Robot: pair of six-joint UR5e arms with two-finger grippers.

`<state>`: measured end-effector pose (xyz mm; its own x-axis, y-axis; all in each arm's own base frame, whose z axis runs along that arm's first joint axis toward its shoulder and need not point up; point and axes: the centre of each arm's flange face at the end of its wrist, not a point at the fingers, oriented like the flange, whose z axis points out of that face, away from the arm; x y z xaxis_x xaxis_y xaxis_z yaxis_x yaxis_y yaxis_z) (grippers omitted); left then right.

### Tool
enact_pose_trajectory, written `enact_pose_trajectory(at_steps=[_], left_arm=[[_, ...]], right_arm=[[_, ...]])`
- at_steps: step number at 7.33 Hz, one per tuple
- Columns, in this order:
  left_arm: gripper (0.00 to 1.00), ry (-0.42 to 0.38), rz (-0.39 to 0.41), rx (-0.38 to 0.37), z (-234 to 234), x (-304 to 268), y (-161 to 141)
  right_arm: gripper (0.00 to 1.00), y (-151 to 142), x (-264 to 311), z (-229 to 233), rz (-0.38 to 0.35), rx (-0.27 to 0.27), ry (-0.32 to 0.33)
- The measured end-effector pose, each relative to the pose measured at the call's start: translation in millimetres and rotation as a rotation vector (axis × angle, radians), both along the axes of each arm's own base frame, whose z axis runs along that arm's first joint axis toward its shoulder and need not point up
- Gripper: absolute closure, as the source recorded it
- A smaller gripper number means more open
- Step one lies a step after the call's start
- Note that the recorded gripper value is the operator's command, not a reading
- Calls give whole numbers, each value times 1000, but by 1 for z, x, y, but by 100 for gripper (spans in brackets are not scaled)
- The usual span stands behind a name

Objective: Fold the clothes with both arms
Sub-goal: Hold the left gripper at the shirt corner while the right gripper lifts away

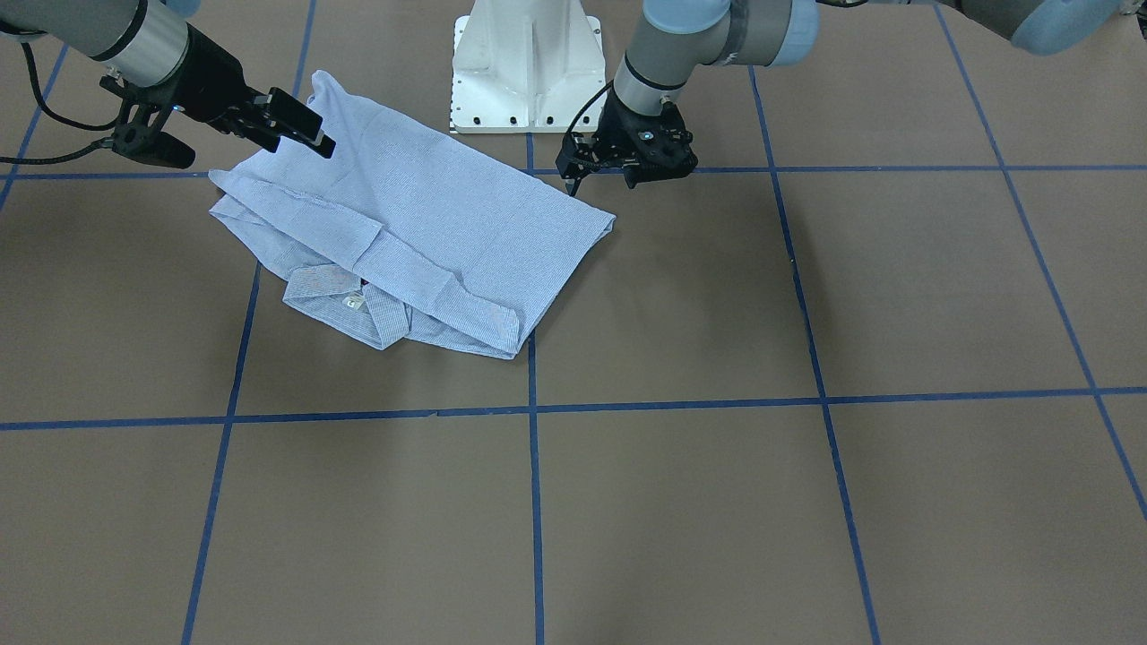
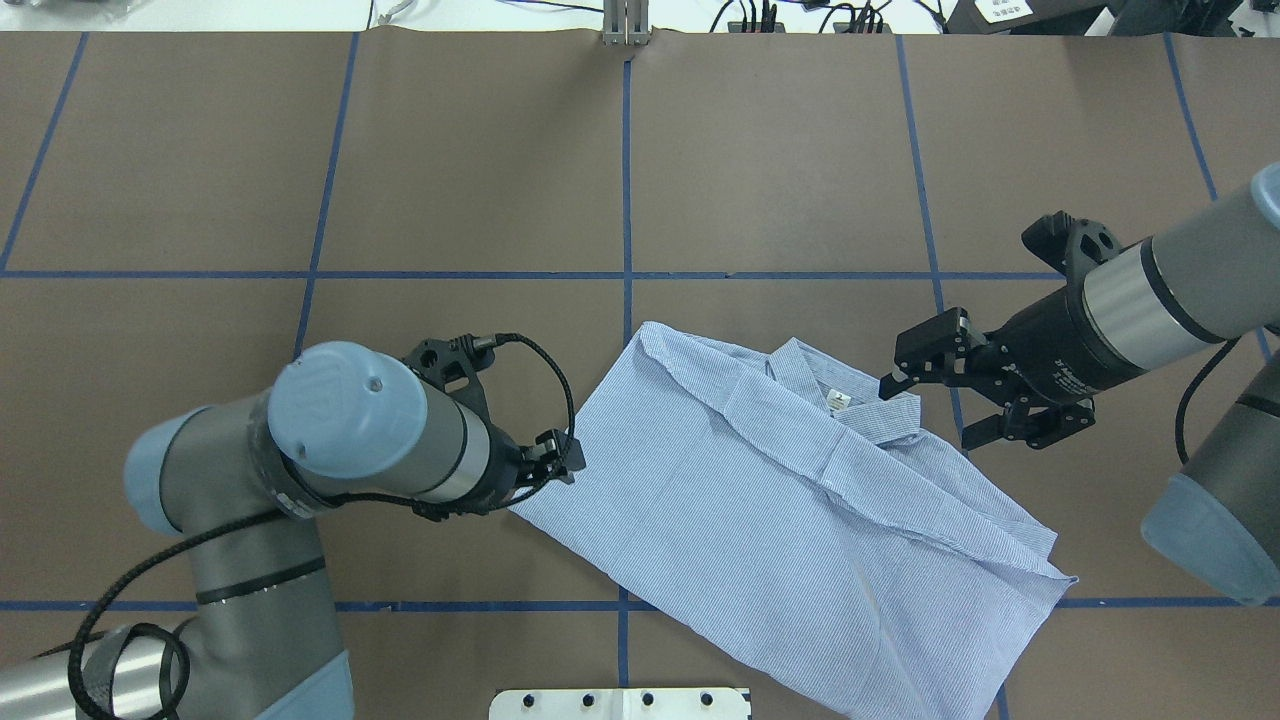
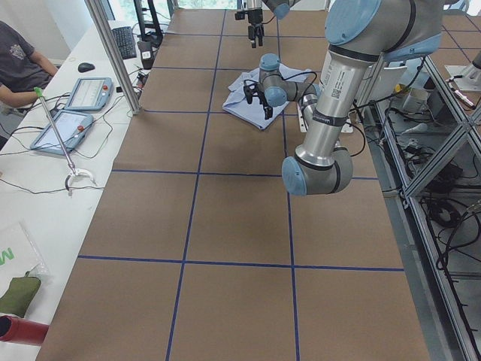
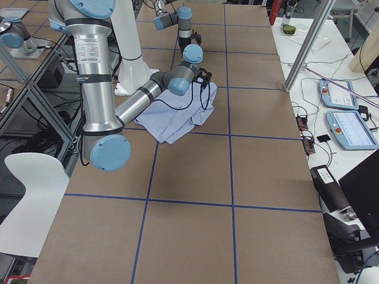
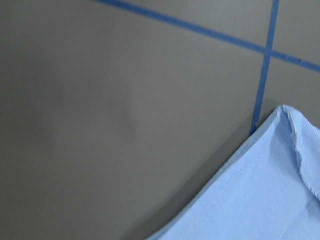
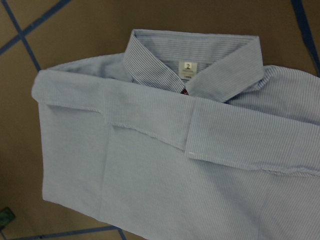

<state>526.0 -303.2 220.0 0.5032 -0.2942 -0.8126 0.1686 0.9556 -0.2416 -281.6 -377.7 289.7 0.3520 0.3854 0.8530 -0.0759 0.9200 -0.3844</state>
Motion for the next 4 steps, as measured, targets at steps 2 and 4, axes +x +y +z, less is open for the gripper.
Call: enact_pose_trajectory(at_steps=[2,4], left_arm=[[8,-46,7,-27,17,34,27],[14,-71,-14,-31,26,40,21]], right_arm=[[0,-7,-1,-9,35,32,-2],[0,-9,-2,-11,46,42,0]])
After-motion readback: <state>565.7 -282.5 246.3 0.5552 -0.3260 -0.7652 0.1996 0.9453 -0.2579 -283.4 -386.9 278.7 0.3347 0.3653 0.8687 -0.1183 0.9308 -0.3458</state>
